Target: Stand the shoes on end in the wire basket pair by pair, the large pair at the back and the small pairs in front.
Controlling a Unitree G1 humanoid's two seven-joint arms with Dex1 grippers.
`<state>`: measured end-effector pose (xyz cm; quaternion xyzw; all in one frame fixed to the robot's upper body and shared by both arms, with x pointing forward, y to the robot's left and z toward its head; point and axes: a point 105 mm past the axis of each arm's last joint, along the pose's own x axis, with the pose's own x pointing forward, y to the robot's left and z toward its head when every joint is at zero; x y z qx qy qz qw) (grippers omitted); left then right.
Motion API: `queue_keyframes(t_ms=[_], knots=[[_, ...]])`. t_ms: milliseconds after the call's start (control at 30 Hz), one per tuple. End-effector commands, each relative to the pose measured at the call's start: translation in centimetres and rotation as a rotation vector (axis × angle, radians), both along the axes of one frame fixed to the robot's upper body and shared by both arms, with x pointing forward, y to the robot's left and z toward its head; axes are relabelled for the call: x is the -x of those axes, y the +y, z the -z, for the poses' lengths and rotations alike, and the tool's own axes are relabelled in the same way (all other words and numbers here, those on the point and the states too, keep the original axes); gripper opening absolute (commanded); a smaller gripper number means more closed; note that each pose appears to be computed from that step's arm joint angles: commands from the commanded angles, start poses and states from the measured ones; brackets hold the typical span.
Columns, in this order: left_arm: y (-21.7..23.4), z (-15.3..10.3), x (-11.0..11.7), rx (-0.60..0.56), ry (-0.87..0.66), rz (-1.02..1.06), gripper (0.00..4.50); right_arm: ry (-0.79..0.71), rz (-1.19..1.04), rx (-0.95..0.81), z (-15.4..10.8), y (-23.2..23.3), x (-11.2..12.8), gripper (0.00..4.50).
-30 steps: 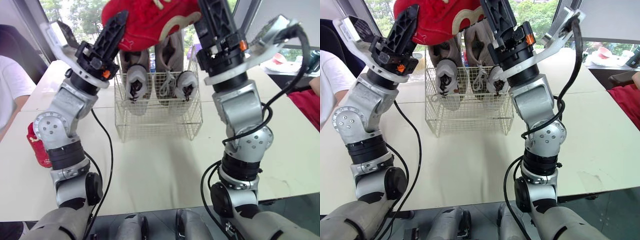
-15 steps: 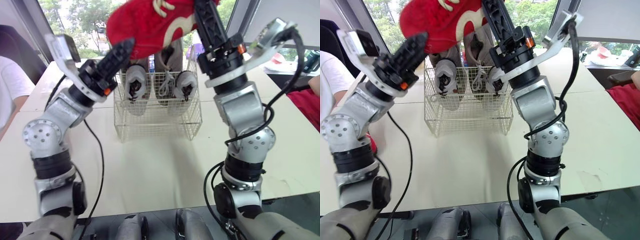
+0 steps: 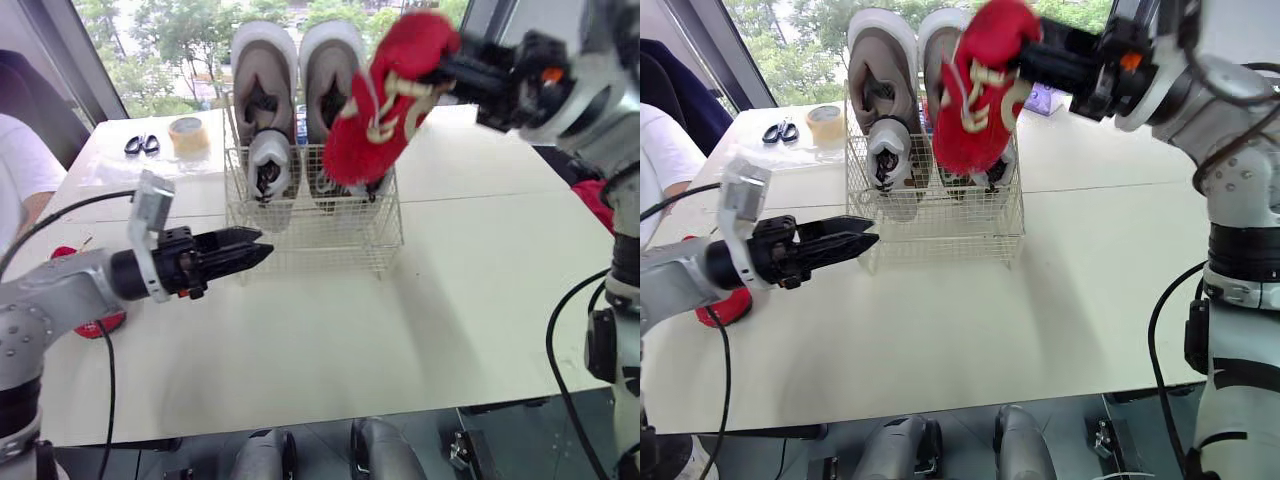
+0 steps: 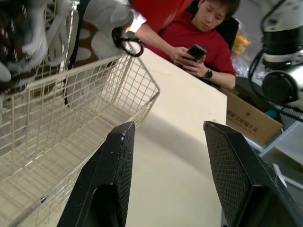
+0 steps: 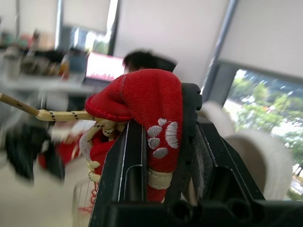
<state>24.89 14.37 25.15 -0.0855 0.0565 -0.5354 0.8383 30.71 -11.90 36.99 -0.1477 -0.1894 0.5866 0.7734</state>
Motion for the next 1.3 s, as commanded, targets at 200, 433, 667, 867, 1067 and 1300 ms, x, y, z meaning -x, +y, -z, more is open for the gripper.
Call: queue_keyframes(t_ms=[200, 433, 667, 867, 1067, 1300], knots=[[0.5, -0.9, 0.8, -0.012, -0.029, -0.006, 2.32, -0.050, -0.039, 0.191, 2.7, -0.5, -0.6, 0.98], [0.6, -0.9, 0.5, -0.017, -0.025, -0.018, 2.32, 0.020, -0.027, 0.178, 6.5, -0.8, -2.4, 0.98], [0.9, -0.7, 0.3, -0.040, -0.015, -0.028, 2.32, 0.065, -0.036, 0.202, 9.4, -0.8, -3.5, 0.98], [1.0, -0.3, 0.1, -0.055, -0.012, -0.043, 2.37, 0.101, -0.029, 0.212, 10.1, -1.3, -3.8, 3.70], [1.5, -0.5, 0.2, -0.056, -0.016, -0.054, 2.37, 0.083, -0.035, 0.179, 7.2, -1.6, -2.3, 4.43], [4.1, -0.9, -0.7, -0.102, -0.037, -0.157, 2.37, 0.033, -0.096, 0.088, 1.9, -0.9, 2.0, 4.43]])
